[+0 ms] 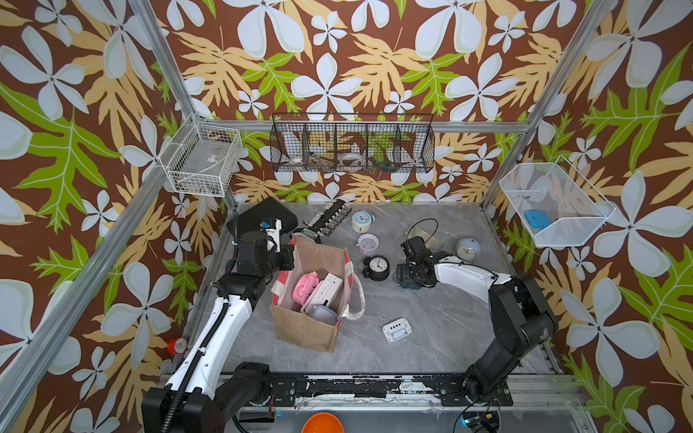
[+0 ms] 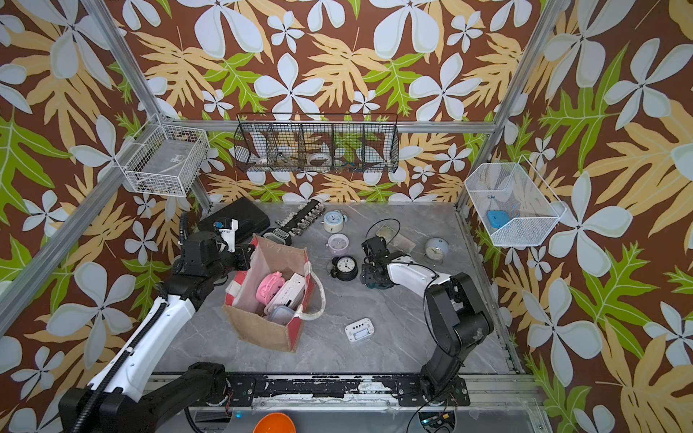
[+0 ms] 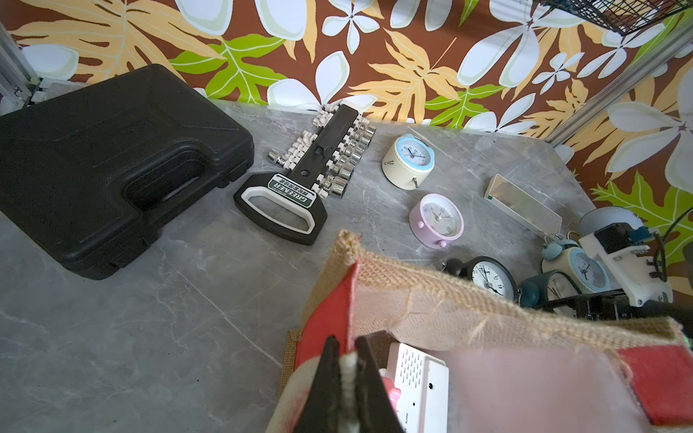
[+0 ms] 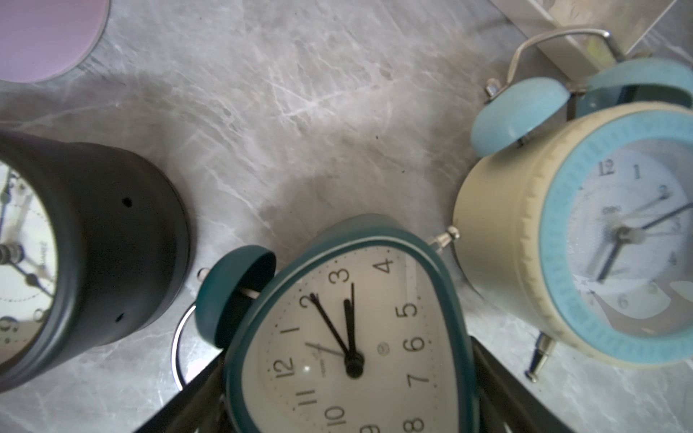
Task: Put the alarm clock into the canvas bag
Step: Pick up the alarm from the center of the board.
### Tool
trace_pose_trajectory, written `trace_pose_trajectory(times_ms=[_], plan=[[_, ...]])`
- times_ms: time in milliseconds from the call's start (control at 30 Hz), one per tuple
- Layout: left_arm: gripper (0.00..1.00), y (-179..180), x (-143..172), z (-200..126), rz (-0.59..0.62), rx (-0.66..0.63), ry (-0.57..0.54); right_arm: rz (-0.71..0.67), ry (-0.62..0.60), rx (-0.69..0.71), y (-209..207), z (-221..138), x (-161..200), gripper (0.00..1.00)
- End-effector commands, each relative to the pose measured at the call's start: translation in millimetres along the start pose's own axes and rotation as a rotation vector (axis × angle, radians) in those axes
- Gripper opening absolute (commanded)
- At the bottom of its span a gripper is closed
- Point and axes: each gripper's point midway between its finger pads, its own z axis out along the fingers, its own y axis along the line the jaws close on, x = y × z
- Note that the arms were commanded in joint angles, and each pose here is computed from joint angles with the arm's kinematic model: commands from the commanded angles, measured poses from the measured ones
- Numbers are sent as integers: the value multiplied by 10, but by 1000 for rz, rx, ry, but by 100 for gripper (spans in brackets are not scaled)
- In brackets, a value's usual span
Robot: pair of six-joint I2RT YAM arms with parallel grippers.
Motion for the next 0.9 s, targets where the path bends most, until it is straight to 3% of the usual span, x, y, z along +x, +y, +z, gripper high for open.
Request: trace_pose_trajectory(times_ms=[0, 433, 867], plan=[[0, -9, -73, -20, 14, 0, -23, -7, -1, -9, 21, 31, -7, 85], [0, 2, -61, -6, 13, -4, -18, -24, -36, -33, 37, -162, -119, 70], [0, -2, -55, 1, 10, 0, -15, -20, -177, -167, 152, -1024, -505, 63]])
